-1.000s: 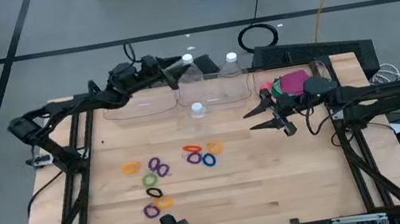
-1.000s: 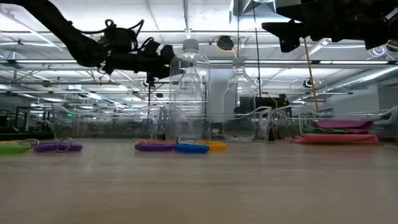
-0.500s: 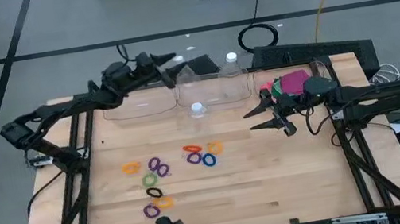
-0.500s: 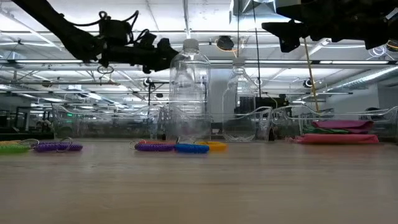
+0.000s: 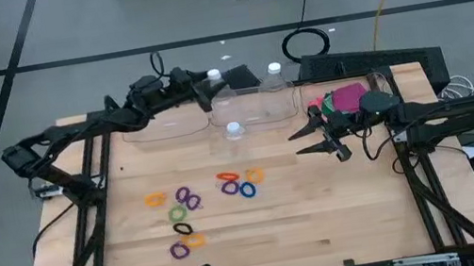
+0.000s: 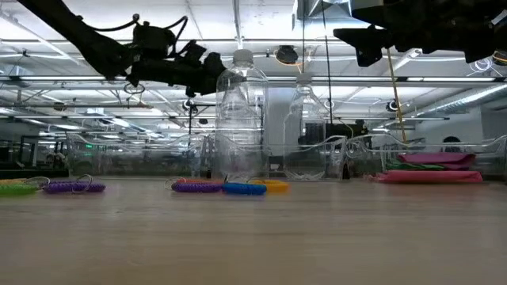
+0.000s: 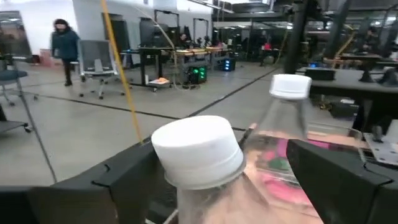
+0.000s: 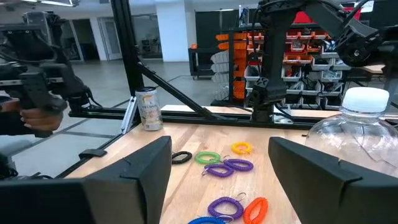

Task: Pick & Place Sports Items
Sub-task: Put the left plastic bottle into the middle transparent bin

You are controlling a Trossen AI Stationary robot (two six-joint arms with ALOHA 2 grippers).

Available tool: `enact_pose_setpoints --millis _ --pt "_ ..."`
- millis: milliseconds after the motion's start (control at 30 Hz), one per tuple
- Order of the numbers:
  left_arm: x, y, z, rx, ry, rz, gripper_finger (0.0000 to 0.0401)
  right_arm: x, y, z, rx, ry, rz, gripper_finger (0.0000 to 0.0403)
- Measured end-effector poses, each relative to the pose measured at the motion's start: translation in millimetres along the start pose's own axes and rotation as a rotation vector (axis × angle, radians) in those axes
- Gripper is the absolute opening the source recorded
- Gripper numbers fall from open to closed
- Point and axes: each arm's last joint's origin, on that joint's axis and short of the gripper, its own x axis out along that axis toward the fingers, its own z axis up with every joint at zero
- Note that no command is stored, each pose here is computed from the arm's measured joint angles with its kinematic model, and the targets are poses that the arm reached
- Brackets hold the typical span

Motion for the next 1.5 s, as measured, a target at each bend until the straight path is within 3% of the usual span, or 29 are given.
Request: enact_pose_setpoints --millis 633,1033,1500 --pt "6 -26 -2 0.043 0.019 -0.084 0.0282 0 0 0 0.0 0.0 0.0 0.0196" --pt "6 -31 -2 0.049 0.017 -0.13 0.0144 0 0 0 0.0 0.0 0.0 0.0196" --pt "6 -29 1 0.189 -0.017 -0.089 0.014 0 0 0 0.0 0.0 0.0 0.0196"
